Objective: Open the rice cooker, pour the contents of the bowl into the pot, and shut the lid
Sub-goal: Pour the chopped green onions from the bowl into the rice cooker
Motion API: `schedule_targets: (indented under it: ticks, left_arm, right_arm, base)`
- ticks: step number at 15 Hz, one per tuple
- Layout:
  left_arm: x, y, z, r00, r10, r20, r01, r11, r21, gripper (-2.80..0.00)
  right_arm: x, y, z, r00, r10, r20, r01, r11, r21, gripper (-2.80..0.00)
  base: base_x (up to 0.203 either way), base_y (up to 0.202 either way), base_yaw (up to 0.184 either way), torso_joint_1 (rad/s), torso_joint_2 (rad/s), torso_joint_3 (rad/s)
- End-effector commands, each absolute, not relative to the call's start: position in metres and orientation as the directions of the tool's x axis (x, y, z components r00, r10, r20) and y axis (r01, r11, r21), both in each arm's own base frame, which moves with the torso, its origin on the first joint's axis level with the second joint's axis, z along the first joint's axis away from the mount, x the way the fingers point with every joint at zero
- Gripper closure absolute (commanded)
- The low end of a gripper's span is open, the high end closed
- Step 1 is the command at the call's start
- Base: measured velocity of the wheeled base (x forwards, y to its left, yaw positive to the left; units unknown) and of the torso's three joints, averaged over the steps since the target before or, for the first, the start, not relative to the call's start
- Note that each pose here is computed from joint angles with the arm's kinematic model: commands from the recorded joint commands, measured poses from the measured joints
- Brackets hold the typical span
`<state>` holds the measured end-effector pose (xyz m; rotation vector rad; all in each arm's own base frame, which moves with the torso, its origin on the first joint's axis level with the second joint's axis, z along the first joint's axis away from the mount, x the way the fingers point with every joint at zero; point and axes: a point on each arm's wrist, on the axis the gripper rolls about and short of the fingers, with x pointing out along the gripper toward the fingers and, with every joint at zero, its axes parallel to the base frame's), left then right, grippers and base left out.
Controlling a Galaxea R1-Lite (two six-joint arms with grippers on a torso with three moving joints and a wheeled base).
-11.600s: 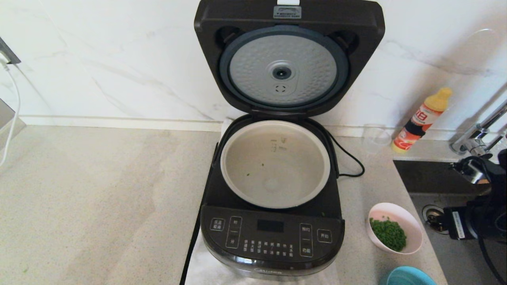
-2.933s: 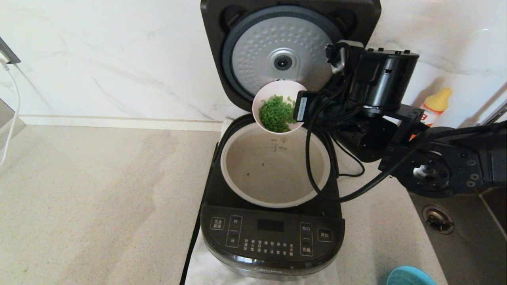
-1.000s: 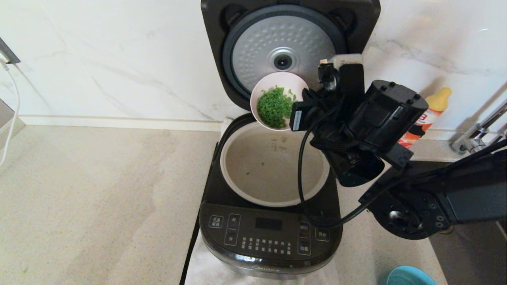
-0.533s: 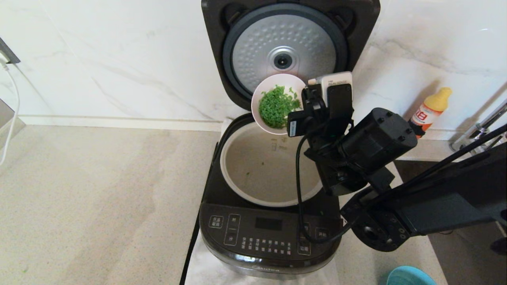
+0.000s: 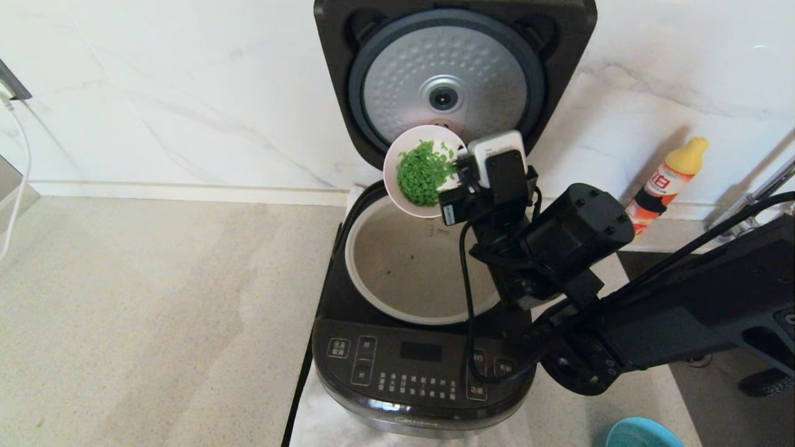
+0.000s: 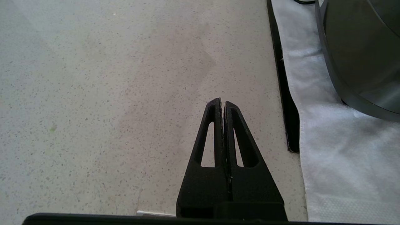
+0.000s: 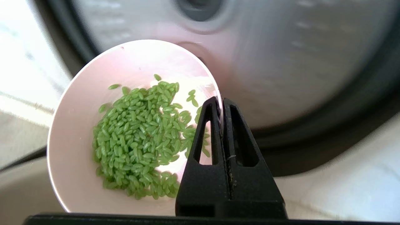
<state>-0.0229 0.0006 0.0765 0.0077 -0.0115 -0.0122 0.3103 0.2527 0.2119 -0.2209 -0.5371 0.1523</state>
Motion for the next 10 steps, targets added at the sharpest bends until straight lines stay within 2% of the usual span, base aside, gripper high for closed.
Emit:
schedule_targets:
  ticks: [1, 10]
  left_arm:
    - [-0.022, 0.001, 0.074, 1.0, -0.012, 0.003, 0.012, 1.0, 0.008, 0.0]
    - [-0.022, 0.001, 0.074, 1.0, -0.012, 0.003, 0.012, 1.0, 0.008, 0.0]
  right_arm:
    - [0.313, 0.251, 0.211, 0.841, 0.213, 0.498, -0.075, 0.957, -0.281, 0.0]
    - [0.325, 0.236, 0.232, 0.783, 0.236, 0.575, -0.026, 0.937, -0.349, 0.0]
  base:
    - [0.0, 0.0, 0.0, 0.0, 0.0, 0.0]
    - [0.0, 0.0, 0.0, 0.0, 0.0, 0.0]
